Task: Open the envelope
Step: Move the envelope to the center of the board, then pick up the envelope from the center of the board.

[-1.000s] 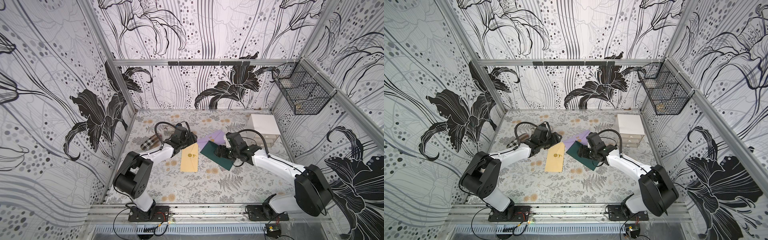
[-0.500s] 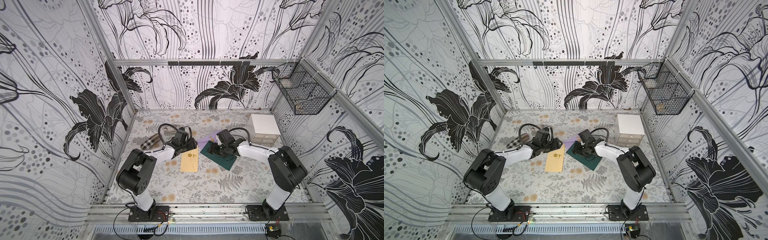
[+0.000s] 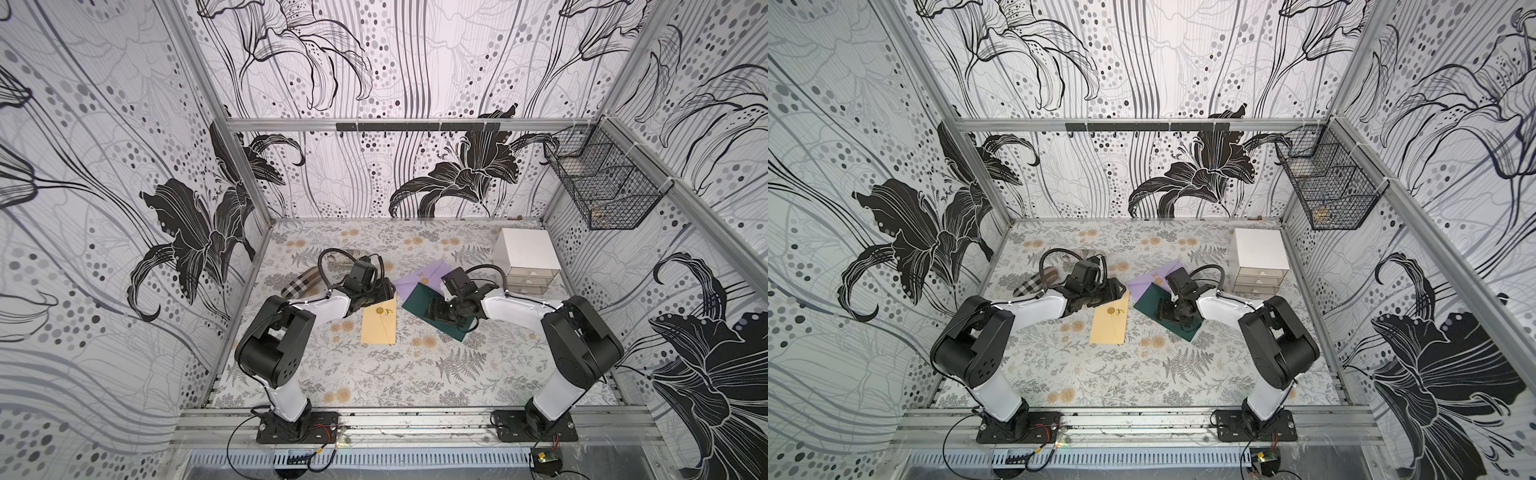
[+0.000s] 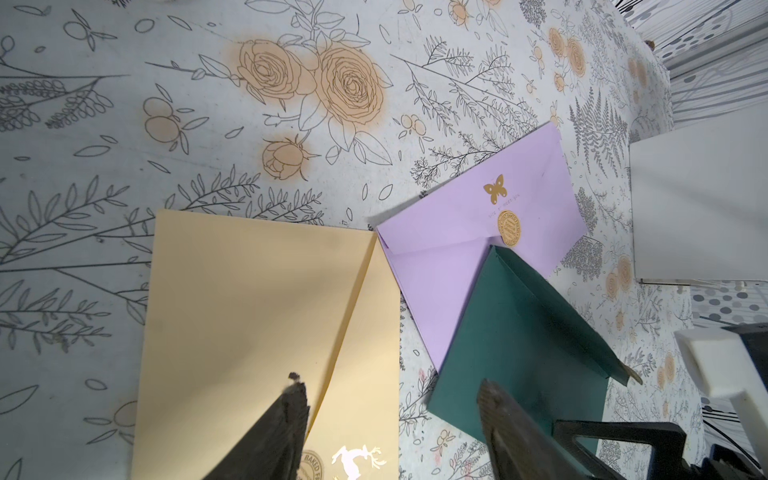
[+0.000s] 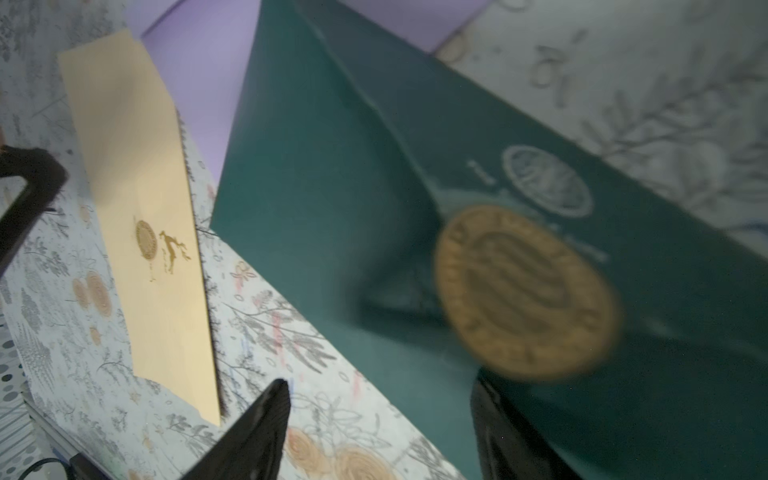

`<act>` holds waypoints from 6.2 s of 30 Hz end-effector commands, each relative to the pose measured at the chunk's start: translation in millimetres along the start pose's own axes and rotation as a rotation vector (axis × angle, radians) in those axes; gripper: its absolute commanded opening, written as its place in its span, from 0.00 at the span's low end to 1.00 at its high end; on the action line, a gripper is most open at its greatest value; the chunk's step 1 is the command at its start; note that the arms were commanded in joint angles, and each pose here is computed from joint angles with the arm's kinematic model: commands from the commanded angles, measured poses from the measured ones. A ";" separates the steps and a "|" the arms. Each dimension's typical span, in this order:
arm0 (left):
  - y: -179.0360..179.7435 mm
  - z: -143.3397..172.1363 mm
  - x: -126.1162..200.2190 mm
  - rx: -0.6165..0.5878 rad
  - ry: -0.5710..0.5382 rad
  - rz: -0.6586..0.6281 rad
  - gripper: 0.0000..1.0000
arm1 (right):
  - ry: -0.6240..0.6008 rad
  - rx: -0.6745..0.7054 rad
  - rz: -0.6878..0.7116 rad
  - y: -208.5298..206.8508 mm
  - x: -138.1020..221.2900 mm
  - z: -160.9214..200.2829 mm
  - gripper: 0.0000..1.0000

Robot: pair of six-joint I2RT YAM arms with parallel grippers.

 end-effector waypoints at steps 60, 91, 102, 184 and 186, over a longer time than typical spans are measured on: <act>46.5 -5.4 -16.3 0.128 0.070 -0.208 0.67 | -0.016 -0.151 -0.192 107.1 -52.3 -9.4 0.48; 49.7 2.9 -28.3 0.212 0.134 -0.133 0.65 | -0.104 -0.179 -0.380 138.2 -66.1 -14.1 0.44; 46.2 -1.4 -23.0 0.206 0.105 -0.110 0.65 | -0.099 -0.138 -0.348 137.5 -62.0 -12.9 0.10; -45.1 -9.3 19.3 0.062 -0.004 0.633 0.61 | -0.188 -0.028 -0.589 88.1 32.7 -75.4 0.00; -45.7 -9.4 20.5 0.058 -0.008 0.633 0.58 | -0.185 -0.027 -0.579 86.4 31.2 -74.5 0.00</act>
Point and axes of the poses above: each gripper's point midway between its finger pads, its own x axis back along the fingers, its own y axis along the line the jaws close on, z = x × y, the point moved 4 cm from there along x, back along the fingers, and after that the axes turned 1 degree about x, right-handed, at the moved point
